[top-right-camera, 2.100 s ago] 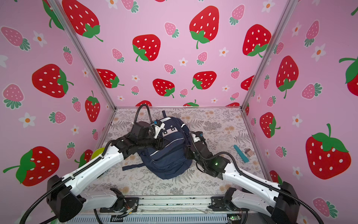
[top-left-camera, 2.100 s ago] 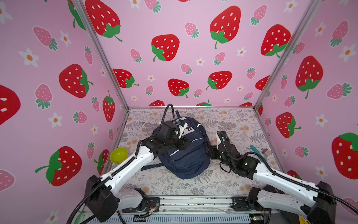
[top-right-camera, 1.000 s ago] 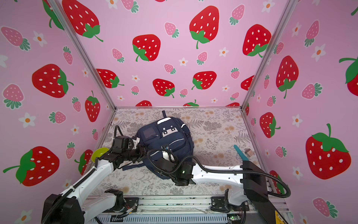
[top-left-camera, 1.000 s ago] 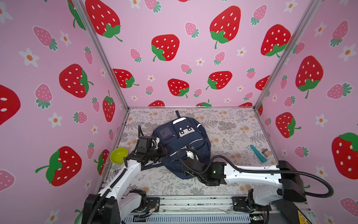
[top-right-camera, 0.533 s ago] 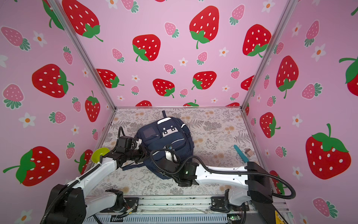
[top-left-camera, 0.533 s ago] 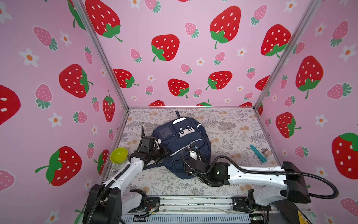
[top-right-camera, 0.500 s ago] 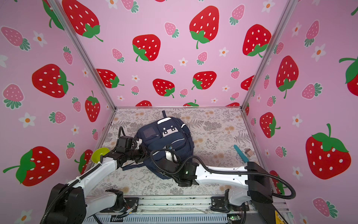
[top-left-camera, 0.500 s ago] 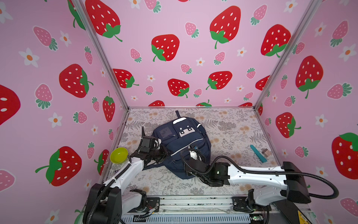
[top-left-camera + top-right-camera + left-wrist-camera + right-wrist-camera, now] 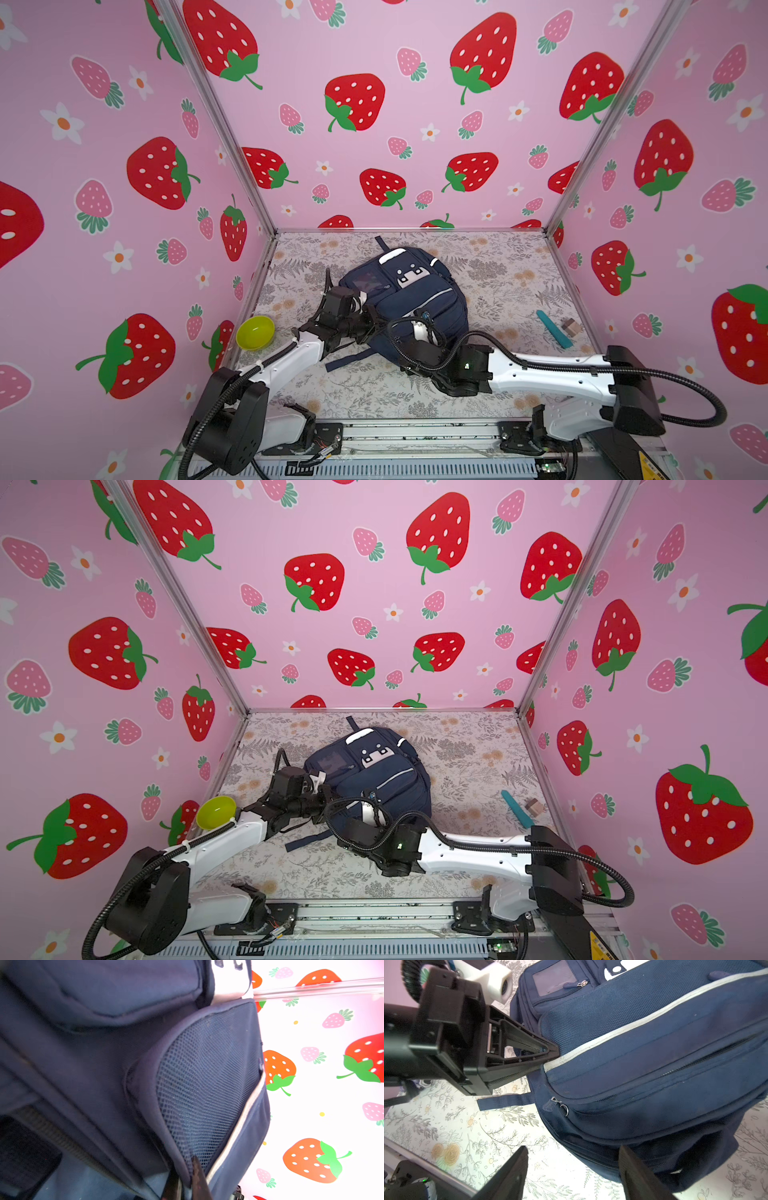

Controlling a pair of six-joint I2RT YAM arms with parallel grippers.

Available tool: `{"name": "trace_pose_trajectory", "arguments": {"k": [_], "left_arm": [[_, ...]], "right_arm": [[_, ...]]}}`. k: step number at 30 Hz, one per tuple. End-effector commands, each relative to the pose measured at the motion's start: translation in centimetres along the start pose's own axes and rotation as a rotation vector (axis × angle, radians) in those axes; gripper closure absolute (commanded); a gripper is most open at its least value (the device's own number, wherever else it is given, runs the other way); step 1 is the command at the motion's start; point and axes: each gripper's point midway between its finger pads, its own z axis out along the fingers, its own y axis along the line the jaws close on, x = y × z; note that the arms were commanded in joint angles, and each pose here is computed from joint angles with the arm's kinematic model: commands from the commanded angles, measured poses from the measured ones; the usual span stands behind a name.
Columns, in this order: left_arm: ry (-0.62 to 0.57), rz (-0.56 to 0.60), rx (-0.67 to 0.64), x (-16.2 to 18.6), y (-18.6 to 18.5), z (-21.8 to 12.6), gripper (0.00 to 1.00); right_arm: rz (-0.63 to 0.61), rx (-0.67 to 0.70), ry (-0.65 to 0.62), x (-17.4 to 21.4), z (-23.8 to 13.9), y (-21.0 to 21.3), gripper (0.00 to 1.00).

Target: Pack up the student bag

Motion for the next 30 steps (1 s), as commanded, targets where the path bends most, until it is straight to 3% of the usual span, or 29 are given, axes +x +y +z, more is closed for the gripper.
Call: {"name": "trace_pose_trajectory", "arguments": {"k": [1,4,8,12,16,23,30], "left_arm": [[-0.013,0.136,0.198,-0.6,-7.2,-0.7,1.0],[0.008,0.156,0.219,0.1,-7.9,-0.2,1.0],[0.031,0.171,0.228,0.8,-8.0,0.6,1.0],[0.045,0.174,0.229,1.2,-7.8,1.1,1.0],[0.067,0.196,0.21,1.8,-7.4,1.6,1.0],[0.084,0.198,0.197,2.2,-6.7,2.1,1.0],[0.083,0.196,0.185,2.0,-6.5,2.4,1.0]], "right_arm": [[-0.015,0.142,0.011,0.1,0.6,-1.7,0.23],[-0.055,0.225,0.025,-0.1,1.2,-1.9,0.17],[-0.07,0.271,0.018,-0.3,2.1,-1.3,0.17],[-0.028,0.379,0.016,-1.7,3.2,-3.4,0.17],[-0.012,0.405,0.021,-2.5,4.2,-4.2,0.18],[-0.006,0.419,0.052,-2.2,5.0,-5.1,0.27],[0.01,0.414,0.07,-1.6,3.9,-6.1,0.47]]}}
